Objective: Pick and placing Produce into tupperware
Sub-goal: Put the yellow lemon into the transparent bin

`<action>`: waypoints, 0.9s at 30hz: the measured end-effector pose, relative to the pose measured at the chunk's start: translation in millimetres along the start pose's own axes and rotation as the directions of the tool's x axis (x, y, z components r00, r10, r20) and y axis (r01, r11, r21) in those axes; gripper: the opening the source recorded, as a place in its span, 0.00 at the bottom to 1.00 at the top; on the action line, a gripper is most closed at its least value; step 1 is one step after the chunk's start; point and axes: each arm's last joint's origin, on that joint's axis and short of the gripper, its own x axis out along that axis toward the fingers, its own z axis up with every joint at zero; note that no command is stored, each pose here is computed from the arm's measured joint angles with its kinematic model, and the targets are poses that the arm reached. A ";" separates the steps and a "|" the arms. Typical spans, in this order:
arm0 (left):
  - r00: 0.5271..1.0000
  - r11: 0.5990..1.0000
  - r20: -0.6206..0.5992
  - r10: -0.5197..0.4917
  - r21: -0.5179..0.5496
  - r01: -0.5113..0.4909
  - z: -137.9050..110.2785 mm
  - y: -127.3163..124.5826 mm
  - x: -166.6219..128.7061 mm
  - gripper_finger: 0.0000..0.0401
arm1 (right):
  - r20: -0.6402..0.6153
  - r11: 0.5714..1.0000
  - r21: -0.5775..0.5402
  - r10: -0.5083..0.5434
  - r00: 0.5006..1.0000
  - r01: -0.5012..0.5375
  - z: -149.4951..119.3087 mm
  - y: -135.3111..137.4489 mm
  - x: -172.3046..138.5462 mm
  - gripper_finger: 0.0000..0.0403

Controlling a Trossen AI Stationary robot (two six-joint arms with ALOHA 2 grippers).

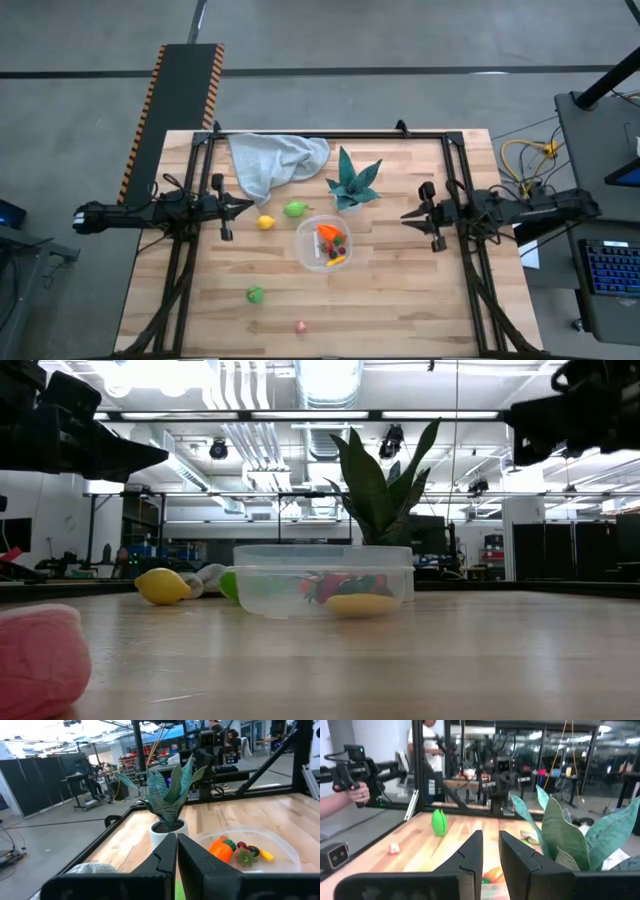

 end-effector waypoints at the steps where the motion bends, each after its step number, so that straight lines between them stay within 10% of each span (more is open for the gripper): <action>1: 1.000 1.000 0.000 0.000 -0.006 0.000 -0.1 0.0 0.0 0.00 | 0.021 1.000 -0.001 -0.001 1.000 0.001 -4.4 0.3 -0.8 0.13; 18: 0.988 1.000 0.156 0.012 -0.008 -0.011 15.3 2.3 0.1 0.02 | 0.025 0.999 -0.037 -0.010 1.000 0.011 -3.9 -0.1 -0.5 0.13; 27: 0.997 0.996 0.073 0.007 -0.087 -0.001 22.3 2.4 7.7 0.45 | 0.012 0.999 -0.037 -0.010 1.000 0.011 -5.1 0.0 -0.4 0.13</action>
